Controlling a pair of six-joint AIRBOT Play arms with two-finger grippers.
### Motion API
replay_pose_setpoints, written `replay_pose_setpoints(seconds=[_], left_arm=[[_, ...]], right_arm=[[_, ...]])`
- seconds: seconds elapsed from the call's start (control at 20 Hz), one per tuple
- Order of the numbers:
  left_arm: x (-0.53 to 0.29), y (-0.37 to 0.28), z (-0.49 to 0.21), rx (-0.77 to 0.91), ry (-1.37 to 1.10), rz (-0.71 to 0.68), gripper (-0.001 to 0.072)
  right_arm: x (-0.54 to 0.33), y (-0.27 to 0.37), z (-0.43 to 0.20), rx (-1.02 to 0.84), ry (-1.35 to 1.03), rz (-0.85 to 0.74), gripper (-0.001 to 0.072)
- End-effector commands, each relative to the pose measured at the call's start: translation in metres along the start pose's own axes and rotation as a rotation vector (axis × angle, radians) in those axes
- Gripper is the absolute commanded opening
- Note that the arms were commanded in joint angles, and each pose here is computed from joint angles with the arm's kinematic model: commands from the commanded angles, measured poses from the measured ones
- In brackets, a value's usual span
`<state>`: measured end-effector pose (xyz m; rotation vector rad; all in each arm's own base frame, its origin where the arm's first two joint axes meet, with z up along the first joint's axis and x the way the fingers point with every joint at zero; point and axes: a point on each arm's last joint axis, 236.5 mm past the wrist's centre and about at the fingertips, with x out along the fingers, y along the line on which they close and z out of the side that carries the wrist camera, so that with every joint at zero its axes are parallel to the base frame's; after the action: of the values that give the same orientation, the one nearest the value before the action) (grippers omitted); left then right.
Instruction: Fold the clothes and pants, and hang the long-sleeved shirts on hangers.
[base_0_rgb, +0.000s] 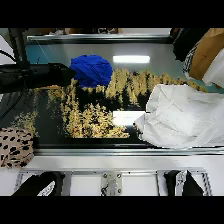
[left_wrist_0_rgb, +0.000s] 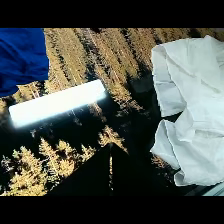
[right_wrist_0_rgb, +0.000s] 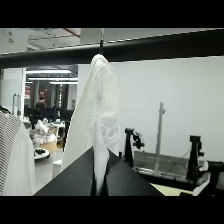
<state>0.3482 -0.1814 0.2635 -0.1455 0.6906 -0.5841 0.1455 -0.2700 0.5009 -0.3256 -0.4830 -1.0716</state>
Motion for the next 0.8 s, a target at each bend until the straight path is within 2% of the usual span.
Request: replay_pose_setpoints(seconds=[0.0, 0.75], left_arm=[[0.0, 0.0, 0.0, 0.0, -0.001, 0.001, 0.0009], [0.0, 0.0, -0.006, -0.001, 0.024, -0.003, 0.0009]], right_arm=[[-0.001, 0.0, 0.003, 0.001, -0.005, 0.001, 0.0004], [0.016, -0.005, -0.031, -0.005, 0.051, -0.029, 0.0004]])
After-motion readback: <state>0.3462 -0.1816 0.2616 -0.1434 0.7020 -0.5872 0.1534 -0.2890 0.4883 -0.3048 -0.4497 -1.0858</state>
